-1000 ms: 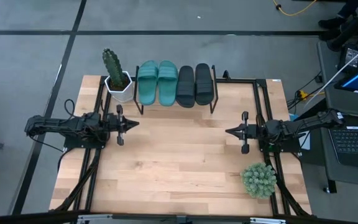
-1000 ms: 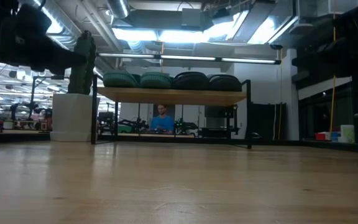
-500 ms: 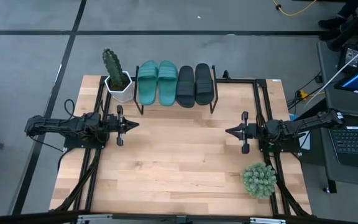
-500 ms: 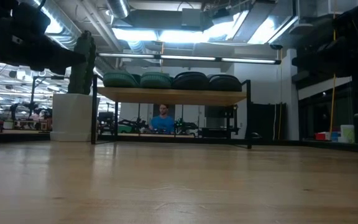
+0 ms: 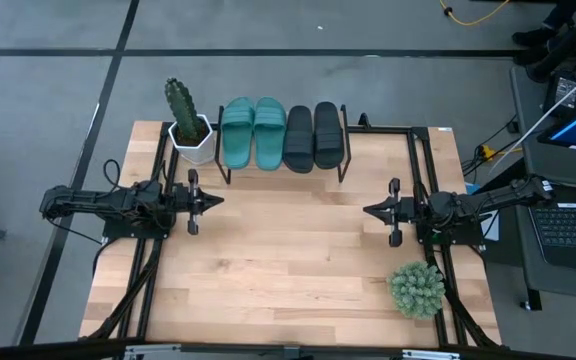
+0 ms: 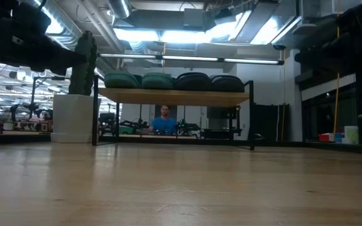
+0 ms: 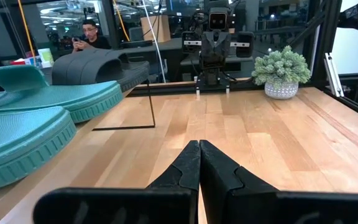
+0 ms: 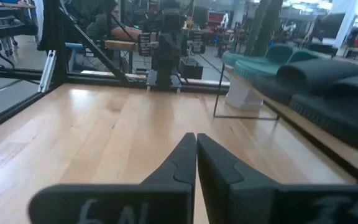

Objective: Pick and place slides into the shelf
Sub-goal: Return to Home Position

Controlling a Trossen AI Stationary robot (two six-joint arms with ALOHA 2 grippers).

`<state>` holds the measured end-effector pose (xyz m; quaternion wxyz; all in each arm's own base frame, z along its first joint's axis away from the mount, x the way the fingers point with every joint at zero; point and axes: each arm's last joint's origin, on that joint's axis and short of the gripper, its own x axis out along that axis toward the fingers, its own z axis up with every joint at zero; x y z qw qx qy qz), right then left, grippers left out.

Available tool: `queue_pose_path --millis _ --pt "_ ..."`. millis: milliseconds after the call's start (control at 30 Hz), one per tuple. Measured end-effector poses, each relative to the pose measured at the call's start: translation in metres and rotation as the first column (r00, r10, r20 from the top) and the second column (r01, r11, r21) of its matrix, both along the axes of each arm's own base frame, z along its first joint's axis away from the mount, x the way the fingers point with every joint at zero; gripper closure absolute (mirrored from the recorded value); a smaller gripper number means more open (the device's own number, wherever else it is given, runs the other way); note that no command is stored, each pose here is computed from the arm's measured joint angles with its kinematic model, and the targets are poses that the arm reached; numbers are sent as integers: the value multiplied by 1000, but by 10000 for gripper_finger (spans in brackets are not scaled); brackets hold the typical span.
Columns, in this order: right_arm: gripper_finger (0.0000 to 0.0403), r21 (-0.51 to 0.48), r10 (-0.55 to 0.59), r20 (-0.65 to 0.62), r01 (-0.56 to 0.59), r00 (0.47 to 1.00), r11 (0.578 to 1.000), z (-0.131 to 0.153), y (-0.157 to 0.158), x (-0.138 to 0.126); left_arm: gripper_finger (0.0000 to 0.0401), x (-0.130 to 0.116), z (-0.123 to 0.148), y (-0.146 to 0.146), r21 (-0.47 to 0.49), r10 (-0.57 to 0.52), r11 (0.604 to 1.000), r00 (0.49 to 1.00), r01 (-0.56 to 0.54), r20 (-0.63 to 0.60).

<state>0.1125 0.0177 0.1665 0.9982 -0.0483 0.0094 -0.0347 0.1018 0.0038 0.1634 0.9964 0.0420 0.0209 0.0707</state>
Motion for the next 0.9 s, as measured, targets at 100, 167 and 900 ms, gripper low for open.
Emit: queue_pose_path --millis 100,167,900 --pt "385 -15 1 11 0 1000 1000 1 0 0 401 0 0 0 0 0 1000 1000 0 0" --pt "386 -15 1 9 0 1000 1000 1 0 0 401 0 0 0 0 0 1000 1000 0 0" --pt "385 39 16 8 -16 1000 999 1 1 0 401 0 0 0 0 1 1000 1000 -1 0"
